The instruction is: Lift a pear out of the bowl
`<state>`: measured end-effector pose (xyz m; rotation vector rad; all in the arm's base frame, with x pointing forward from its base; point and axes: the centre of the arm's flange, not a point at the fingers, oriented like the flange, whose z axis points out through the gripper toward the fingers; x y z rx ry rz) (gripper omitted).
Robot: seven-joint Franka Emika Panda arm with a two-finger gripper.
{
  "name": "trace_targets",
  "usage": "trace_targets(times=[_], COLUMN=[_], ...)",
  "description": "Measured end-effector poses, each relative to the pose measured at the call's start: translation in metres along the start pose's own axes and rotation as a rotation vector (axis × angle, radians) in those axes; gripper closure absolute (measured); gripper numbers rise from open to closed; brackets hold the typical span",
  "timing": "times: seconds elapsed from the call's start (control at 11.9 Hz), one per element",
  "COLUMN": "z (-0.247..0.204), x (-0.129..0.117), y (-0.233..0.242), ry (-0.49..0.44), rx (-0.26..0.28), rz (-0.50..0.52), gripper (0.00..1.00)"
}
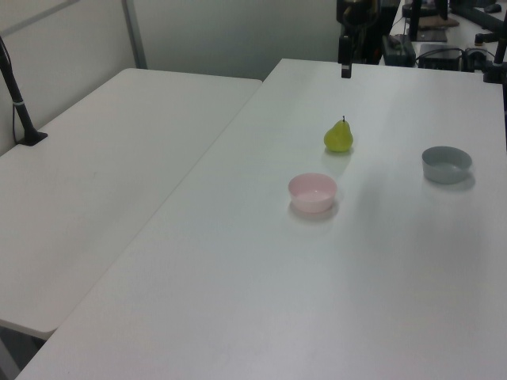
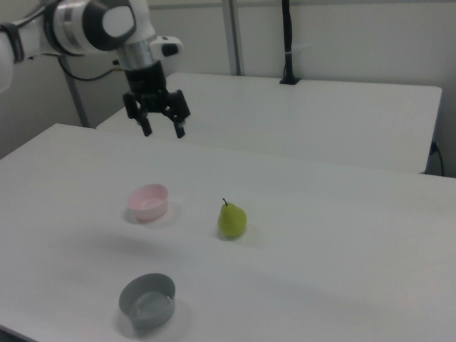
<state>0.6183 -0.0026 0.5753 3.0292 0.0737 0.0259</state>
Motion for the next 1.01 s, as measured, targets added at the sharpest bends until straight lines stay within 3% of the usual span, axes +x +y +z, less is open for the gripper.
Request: trace_targets(times=[0.42,1.01], z=[-0.038,-0.03], x=[-0.027,-0.03], y=[-0.031,-0.032], ry=[0.019,0.0], rx=[0.048,0.049], rz=[0.008,0.007], gripper=[0.0,0.0])
